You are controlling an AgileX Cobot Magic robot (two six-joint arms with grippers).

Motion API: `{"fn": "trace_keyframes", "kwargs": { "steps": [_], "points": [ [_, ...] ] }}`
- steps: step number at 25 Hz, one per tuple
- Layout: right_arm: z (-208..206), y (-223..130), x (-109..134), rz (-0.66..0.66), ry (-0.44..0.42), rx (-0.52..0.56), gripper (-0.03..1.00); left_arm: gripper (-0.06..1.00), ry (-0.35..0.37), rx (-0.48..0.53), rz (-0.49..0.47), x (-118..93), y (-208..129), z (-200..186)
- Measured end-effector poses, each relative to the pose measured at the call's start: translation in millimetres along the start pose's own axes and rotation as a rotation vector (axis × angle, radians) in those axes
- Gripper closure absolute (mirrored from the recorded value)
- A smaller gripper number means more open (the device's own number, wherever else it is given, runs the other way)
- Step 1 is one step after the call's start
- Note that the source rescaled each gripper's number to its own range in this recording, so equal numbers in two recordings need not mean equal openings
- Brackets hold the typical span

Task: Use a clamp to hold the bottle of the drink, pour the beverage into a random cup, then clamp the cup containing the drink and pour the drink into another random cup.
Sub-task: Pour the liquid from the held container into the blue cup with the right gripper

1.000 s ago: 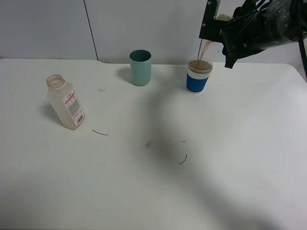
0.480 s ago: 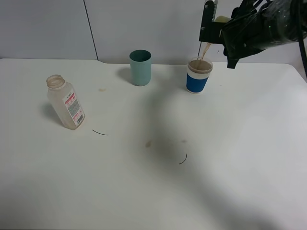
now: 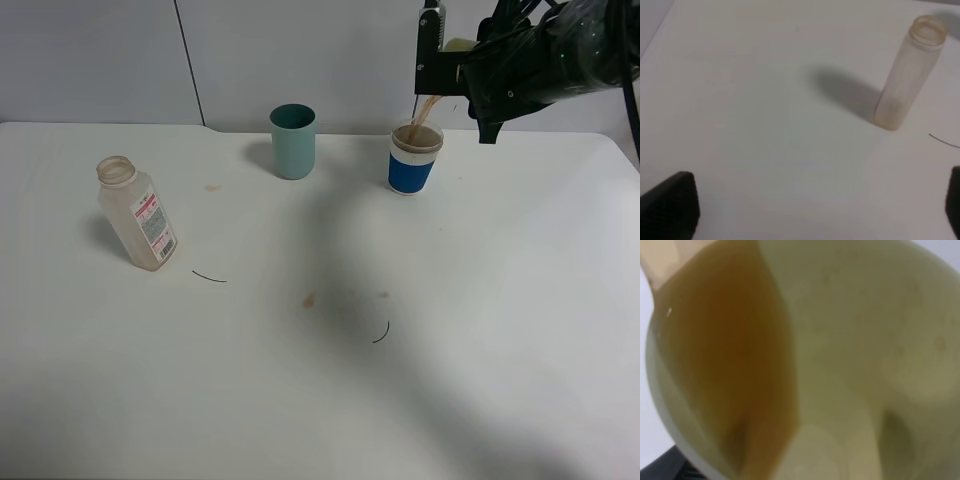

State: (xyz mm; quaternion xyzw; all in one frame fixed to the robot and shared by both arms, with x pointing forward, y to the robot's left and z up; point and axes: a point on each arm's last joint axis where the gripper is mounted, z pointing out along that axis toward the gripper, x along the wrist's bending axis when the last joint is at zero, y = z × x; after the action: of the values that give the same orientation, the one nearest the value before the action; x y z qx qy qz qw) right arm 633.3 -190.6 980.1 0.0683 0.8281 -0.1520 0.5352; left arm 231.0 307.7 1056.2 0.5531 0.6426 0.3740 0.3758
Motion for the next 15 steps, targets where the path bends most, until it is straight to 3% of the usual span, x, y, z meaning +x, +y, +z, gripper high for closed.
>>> {"fn": "trace_keyframes", "kwargs": {
  "steps": [15],
  "points": [
    [-1.8, 2.8, 0.0, -0.195, -0.002, -0.012, 0.96, -0.05, 0.000, 0.000, 0.000, 0.0, 0.0, 0.0]
  ]
}}
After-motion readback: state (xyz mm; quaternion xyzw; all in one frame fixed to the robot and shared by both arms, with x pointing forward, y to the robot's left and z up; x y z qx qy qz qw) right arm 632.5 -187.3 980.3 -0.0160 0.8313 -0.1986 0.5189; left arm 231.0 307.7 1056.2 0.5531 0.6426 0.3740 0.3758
